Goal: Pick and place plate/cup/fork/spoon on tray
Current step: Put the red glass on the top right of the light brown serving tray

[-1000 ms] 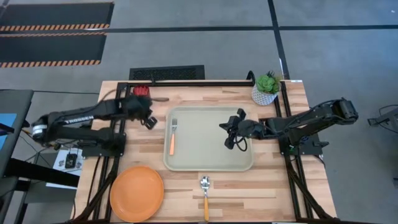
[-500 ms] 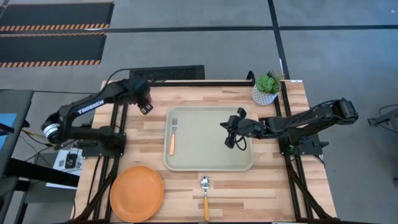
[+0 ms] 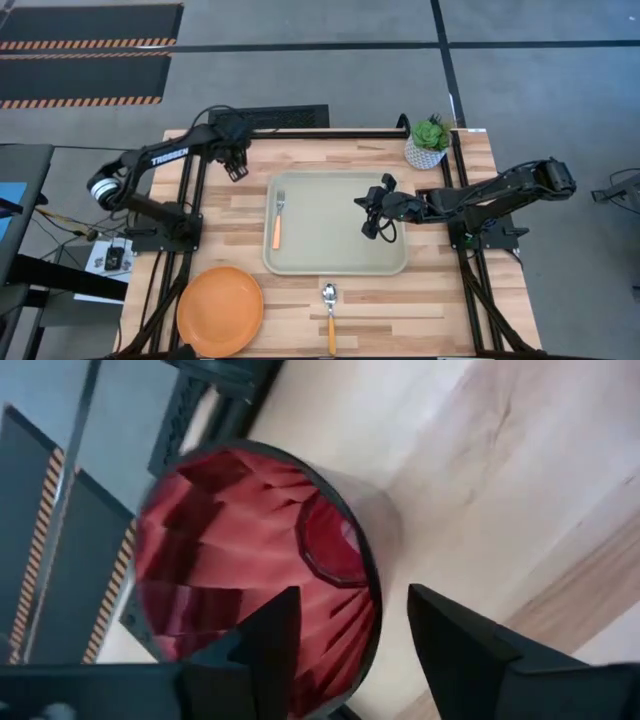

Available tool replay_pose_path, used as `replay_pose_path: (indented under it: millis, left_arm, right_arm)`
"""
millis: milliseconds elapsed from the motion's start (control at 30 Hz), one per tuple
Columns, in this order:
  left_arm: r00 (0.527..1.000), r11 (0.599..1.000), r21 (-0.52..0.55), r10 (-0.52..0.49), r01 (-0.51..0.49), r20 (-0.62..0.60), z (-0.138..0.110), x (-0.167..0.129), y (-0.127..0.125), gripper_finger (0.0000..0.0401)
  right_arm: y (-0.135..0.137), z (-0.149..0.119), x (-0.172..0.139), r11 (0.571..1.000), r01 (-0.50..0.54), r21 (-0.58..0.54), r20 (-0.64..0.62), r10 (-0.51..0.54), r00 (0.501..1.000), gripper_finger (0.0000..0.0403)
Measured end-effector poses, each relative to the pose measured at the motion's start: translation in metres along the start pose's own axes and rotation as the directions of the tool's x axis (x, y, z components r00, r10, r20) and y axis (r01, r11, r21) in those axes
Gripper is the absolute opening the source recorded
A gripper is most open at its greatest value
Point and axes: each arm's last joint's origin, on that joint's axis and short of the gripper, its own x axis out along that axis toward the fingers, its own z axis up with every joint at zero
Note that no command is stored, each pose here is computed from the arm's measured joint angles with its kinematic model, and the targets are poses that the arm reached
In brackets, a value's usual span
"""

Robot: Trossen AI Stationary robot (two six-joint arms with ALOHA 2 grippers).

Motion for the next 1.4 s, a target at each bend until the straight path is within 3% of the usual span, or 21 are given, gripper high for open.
replay_pose_path:
  millis: [133, 300, 367, 633, 833, 1000, 1167, 1400]
  left_arm:
    - [0.998, 0.998, 0.043, -0.045, 0.047, -0.034, 0.003, 0.01, -0.004, 0.0125]
    - [0.996, 0.989, 0.114, -0.089, 0.091, -0.026, 0.003, 0.011, -0.006, 0.0026]
    - [0.996, 0.987, 0.128, -0.094, 0.095, -0.012, 0.002, 0.007, -0.005, 0.001]
    - [0.957, 0.954, 0.159, -0.271, 0.253, 0.103, 0.015, -0.027, -0.009, 0.0003]
    - [0.902, 0.93, 0.197, -0.353, 0.31, 0.25, 0.038, -0.069, -0.043, 0.0002]
    - [0.825, 0.898, 0.191, -0.439, 0.395, 0.357, 0.053, -0.097, -0.075, 0.0001]
    - [0.793, 0.857, 0.253, -0.512, 0.449, 0.331, 0.072, -0.094, -0.11, 0.0001]
    - [0.829, 0.835, 0.338, -0.517, 0.434, 0.212, 0.107, -0.074, -0.147, 0.0001]
  right_arm:
    - [0.0, 0.0, 0.0, 1.0, 0.0, 0.0, 0.0, 0.0, 1.0, 0.0009]
    - [0.0, 0.0, 0.0, 1.0, 0.0, 0.0, -0.001, 0.0, 1.0, 0.001]
    - [0.0, 0.0, 0.0, 1.0, 0.0, 0.0, -0.001, 0.0, 1.0, 0.001]
    - [0.0, -0.002, 0.0, 1.0, 0.004, 0.0, -0.017, -0.004, 1.0, 0.0009]
    - [0.0, -0.002, 0.0, 1.0, 0.004, 0.003, -0.016, -0.004, 1.0, 0.0009]
    - [-0.001, -0.002, 0.0, 1.0, 0.005, -0.001, -0.022, -0.005, 1.0, 0.0009]
    - [-0.001, -0.005, 0.0, 1.0, 0.011, -0.013, -0.046, -0.012, 0.999, 0.0009]
    - [0.001, -0.005, -0.001, 1.0, 0.003, -0.018, -0.045, -0.004, 0.999, 0.0008]
